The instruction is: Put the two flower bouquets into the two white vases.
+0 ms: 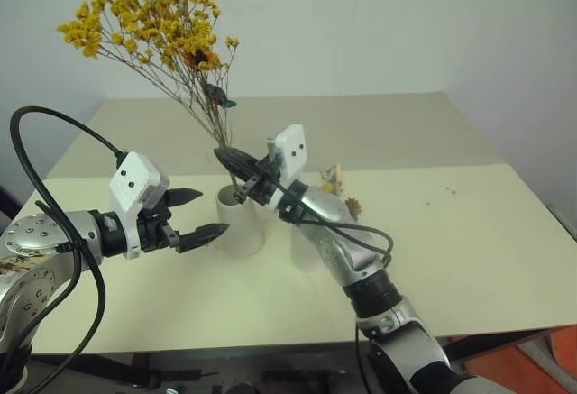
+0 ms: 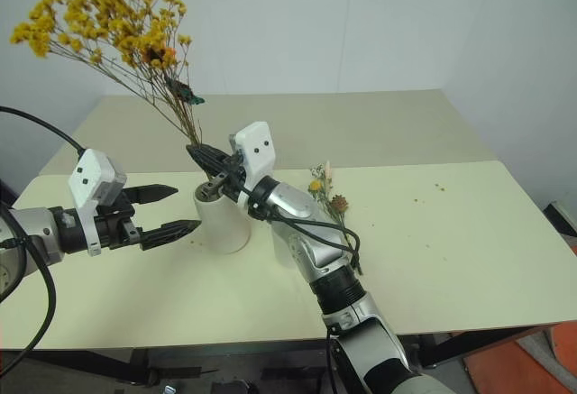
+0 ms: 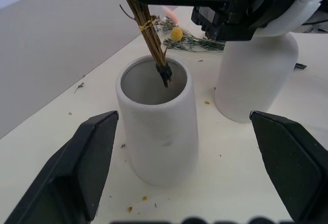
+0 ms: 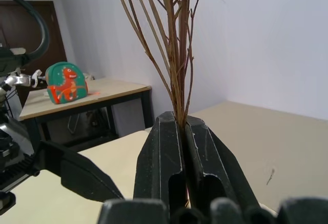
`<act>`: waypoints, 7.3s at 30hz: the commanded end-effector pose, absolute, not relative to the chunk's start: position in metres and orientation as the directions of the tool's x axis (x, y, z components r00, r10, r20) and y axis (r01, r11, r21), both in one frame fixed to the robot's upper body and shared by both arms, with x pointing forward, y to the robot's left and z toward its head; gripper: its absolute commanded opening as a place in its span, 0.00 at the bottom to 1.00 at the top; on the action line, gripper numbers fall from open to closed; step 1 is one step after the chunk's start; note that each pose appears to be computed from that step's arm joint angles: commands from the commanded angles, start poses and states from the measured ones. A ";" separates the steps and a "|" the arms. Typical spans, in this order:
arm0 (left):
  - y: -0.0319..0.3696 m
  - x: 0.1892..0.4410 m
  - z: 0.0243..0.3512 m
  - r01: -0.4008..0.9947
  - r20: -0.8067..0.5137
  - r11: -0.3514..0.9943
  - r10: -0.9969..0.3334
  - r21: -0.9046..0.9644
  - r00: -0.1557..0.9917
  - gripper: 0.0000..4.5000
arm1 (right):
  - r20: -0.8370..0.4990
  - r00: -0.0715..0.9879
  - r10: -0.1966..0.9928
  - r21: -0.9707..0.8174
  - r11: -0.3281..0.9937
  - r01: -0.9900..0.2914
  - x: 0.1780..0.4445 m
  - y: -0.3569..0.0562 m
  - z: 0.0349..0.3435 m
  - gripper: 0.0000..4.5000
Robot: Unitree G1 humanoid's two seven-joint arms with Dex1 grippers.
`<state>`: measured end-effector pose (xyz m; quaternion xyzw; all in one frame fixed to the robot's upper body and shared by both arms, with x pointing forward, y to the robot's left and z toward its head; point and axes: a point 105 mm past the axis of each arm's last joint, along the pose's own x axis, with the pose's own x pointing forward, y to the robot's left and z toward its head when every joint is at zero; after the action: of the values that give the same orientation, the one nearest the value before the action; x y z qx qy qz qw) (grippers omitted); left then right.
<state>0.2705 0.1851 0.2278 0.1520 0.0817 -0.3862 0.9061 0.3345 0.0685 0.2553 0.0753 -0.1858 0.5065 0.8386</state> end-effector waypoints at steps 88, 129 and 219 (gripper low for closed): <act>0.080 0.264 0.227 0.990 -0.251 0.098 -0.960 0.099 0.120 1.00 | -0.708 0.590 0.388 -0.075 0.789 -0.610 0.359 -0.198 0.171 0.99; 0.079 0.275 0.238 0.984 -0.264 0.091 -0.956 0.153 0.129 1.00 | 0.379 0.825 0.419 0.205 0.831 -0.517 0.370 -0.187 0.319 0.00; 0.061 0.285 0.226 0.982 -0.201 0.080 -0.973 0.173 0.114 1.00 | 0.225 0.609 0.760 0.055 0.614 -0.787 0.316 -0.131 0.244 0.98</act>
<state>0.2880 0.0619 0.2291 0.1123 0.0125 -0.6683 0.7352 0.3180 -0.1278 0.2320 0.0858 -0.0636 0.4340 0.8945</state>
